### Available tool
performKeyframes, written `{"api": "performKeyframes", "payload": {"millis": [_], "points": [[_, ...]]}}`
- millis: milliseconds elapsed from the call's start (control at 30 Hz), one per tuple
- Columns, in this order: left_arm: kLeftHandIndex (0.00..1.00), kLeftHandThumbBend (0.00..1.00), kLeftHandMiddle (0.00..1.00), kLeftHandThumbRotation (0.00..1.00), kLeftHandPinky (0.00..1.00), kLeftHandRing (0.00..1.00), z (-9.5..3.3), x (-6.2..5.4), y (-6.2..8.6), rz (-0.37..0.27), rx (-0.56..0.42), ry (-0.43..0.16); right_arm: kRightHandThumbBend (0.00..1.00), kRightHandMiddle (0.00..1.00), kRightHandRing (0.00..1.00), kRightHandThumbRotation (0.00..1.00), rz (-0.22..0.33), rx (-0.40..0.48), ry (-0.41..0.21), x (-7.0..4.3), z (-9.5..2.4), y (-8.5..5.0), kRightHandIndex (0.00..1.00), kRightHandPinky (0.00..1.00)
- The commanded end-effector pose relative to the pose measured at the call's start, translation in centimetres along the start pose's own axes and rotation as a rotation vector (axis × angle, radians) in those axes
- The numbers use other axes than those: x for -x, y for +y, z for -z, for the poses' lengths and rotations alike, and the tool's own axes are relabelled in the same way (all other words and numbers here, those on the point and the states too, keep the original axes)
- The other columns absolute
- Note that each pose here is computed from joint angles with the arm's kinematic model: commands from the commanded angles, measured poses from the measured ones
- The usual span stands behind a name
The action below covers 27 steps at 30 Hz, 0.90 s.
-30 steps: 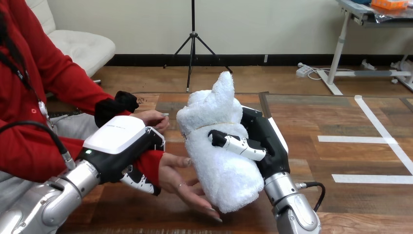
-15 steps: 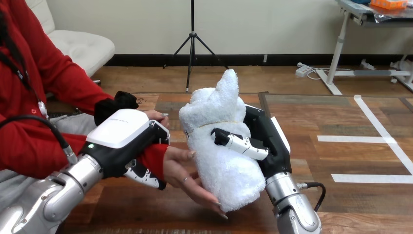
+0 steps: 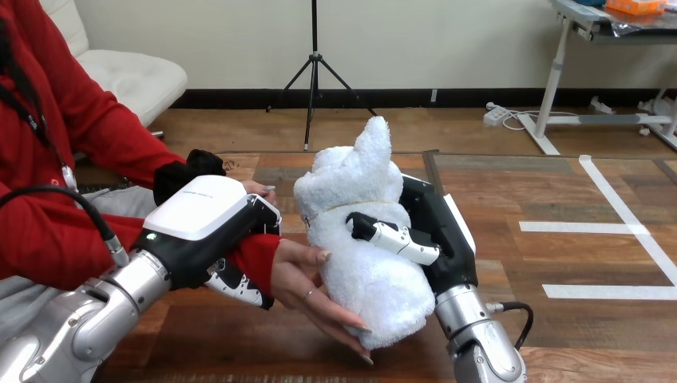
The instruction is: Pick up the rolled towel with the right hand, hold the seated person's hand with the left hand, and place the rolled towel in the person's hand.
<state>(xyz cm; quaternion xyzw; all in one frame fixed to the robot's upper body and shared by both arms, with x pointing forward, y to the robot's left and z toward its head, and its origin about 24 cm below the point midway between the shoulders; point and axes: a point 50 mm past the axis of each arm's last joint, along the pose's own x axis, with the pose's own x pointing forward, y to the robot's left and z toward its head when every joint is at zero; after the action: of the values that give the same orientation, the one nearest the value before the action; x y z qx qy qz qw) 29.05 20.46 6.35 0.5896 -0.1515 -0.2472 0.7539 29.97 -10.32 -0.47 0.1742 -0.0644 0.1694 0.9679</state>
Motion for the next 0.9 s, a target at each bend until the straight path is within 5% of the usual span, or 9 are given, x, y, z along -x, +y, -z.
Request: {"api": "performKeyframes", "payload": {"millis": [0, 867], "points": [[0.35, 0.8, 0.35, 0.05, 0.27, 0.29, -0.3, -0.4, 2.5, -0.104, -0.007, -0.016, 0.61, 0.23, 0.14, 0.0, -0.045, -0.069, -0.086, -2.3, -0.8, 3.3, 0.27, 0.08], [0.36, 0.8, 0.35, 0.06, 0.29, 0.3, -0.3, 0.2, 2.8, -0.115, -0.011, -0.026, 0.6, 0.23, 0.13, 0.0, -0.024, -0.149, -0.072, -2.3, 0.1, 4.7, 0.27, 0.08]]}}
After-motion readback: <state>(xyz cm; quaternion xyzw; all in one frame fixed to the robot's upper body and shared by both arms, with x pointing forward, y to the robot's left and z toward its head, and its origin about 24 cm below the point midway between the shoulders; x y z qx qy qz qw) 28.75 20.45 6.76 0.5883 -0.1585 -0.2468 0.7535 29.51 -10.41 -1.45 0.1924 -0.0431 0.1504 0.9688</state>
